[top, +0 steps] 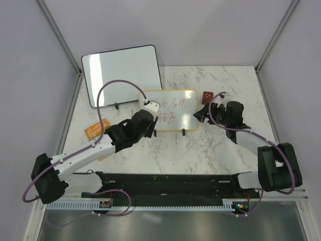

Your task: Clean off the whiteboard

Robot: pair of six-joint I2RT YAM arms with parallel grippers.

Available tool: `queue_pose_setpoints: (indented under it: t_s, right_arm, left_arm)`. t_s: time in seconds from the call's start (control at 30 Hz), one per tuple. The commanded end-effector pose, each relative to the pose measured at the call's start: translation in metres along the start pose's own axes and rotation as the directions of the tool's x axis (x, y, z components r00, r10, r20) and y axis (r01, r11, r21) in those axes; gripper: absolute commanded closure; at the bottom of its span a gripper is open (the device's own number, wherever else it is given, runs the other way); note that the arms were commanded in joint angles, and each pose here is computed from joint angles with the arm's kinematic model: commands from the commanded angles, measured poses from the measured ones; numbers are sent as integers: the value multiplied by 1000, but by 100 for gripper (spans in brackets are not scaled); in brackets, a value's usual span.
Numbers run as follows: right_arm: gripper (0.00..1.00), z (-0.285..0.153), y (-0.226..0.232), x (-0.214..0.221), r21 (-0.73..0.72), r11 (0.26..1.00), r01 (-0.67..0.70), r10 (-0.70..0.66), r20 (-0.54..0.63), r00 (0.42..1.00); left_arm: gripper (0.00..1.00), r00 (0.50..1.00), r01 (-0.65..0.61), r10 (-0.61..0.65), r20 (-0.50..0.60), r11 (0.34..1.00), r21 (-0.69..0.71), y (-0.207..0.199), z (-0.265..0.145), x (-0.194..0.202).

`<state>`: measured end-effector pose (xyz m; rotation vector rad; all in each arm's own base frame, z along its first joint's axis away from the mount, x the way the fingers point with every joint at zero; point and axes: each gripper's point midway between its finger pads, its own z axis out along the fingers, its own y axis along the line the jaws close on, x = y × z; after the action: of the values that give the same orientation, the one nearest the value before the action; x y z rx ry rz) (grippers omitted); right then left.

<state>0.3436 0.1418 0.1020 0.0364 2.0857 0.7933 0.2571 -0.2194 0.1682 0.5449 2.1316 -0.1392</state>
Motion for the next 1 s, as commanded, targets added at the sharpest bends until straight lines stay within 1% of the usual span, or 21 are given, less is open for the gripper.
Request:
queue_pose_setpoints:
  t_s: [0.0,0.03,0.1,0.2,0.33,0.47,0.53,0.57,0.63,0.67,0.7,0.73,0.77,0.8,0.87,0.97]
  right_arm:
    - [2,10,19,-62,-121,992,35,-20,125,992]
    - [2,12,25,-73,-148,988,48,-25,154,988]
    - [2,20,36,-89,-200,978,52,-19,161,987]
    - [2,31,47,-109,-264,963,55,-7,180,984]
    - [2,49,41,-121,-253,965,68,-25,170,985]
    - [2,58,24,-136,-203,976,73,-33,195,980]
    - [2,59,20,-142,-206,976,73,-27,218,976]
    - [2,63,12,-140,-211,977,34,12,211,977]
    - [2,64,16,-146,-269,962,37,27,231,973]
    - [2,70,8,-140,-287,958,-13,76,208,975]
    - [2,69,12,-147,-327,945,5,77,238,968]
    - [2,73,9,-137,-361,932,-15,97,211,973]
    - [3,72,7,-137,-382,924,-23,113,214,970]
    - [8,69,14,-144,-428,903,-35,146,230,962]
    - [10,69,18,-138,-462,886,-38,146,201,969]
    - [9,66,23,-139,-472,881,-20,130,203,970]
  left_arm:
    - [98,998,-7,10,59,999,-51,11,-6,-14]
    - [98,998,-20,23,55,998,-56,12,-4,-13]
    - [98,999,-34,37,31,995,-92,15,4,-9]
    - [98,999,-45,46,8,994,-102,13,12,-4]
    - [98,997,-74,72,-28,992,-106,8,25,0]
    - [98,997,-77,74,-29,989,-129,11,25,-4]
    - [98,998,-63,62,-15,989,-136,13,22,-7]
    - [98,998,-55,55,0,989,-135,14,19,-10]
    - [98,999,-43,47,23,990,-136,15,16,-17]
    - [98,998,-35,41,37,990,-137,16,13,-22]
    - [98,998,-34,40,44,990,-137,17,11,-24]
    - [98,998,-30,38,51,989,-144,18,9,-28]
    - [98,998,-25,35,58,986,-165,22,7,-31]
    - [98,998,-17,28,60,984,-178,24,6,-32]
    - [98,997,-7,22,69,977,-215,30,5,-37]
    - [98,997,-9,27,67,969,-247,33,9,-40]
